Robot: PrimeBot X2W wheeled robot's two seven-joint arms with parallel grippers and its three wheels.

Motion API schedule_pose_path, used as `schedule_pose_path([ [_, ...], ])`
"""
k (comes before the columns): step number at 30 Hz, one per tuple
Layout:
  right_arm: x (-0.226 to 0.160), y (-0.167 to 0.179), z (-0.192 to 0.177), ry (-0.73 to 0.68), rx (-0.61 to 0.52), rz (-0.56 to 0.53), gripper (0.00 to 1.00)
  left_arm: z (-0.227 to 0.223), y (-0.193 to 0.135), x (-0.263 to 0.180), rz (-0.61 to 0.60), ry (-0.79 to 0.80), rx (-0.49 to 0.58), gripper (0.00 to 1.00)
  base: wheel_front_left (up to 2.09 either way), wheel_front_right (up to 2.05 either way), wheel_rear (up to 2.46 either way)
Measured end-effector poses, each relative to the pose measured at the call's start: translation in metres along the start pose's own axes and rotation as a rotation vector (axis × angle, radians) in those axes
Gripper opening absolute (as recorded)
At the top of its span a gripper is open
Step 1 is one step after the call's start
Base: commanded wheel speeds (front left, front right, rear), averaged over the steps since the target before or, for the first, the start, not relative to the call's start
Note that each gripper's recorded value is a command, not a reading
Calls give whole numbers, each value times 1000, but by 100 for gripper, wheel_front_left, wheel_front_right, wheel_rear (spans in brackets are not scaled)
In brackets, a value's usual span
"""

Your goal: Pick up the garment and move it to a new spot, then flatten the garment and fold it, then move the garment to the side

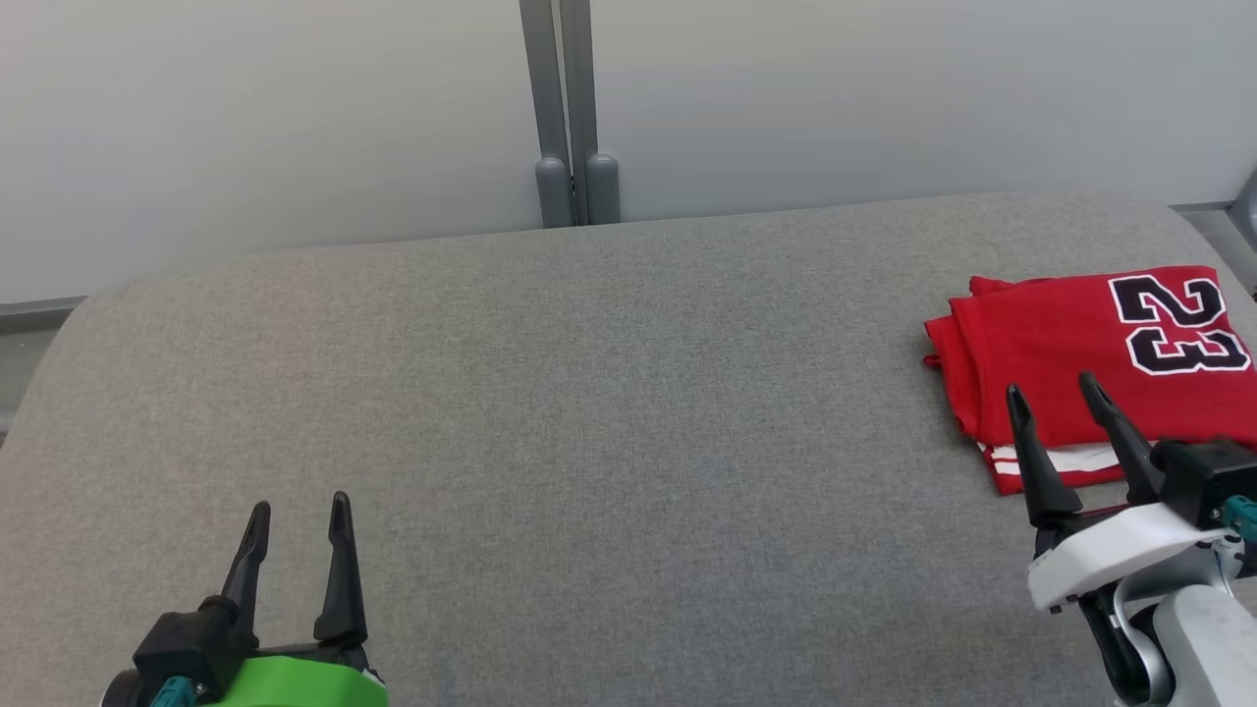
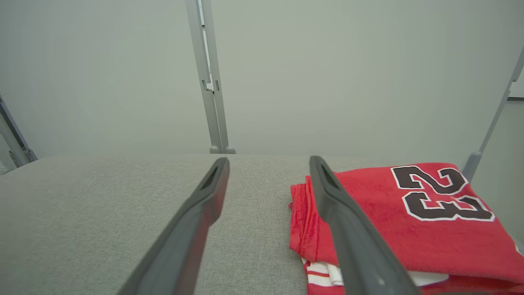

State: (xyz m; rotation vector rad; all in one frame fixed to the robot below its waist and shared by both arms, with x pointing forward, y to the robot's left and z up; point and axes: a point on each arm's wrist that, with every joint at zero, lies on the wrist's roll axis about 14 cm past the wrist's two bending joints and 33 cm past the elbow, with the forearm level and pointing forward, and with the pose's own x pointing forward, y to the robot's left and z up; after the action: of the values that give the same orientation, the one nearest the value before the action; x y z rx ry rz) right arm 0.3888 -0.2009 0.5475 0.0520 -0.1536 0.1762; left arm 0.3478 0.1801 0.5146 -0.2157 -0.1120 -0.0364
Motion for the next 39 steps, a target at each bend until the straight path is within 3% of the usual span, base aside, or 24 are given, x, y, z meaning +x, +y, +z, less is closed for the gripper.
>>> schedule_pose_path([
  [11,-4,9,0,-11,28,4,100,-14,3,-4,5,43,14,100,0,0,0],
  [12,-4,9,0,-10,28,4,0,-14,3,-4,4,45,12,0,0,0,0],
  [18,-17,16,-29,72,83,-13,0,-34,6,-11,25,114,-14,0,0,0,0],
  [39,-15,4,-35,91,451,-141,0,-37,21,-5,129,141,-361,0,0,0,0],
])
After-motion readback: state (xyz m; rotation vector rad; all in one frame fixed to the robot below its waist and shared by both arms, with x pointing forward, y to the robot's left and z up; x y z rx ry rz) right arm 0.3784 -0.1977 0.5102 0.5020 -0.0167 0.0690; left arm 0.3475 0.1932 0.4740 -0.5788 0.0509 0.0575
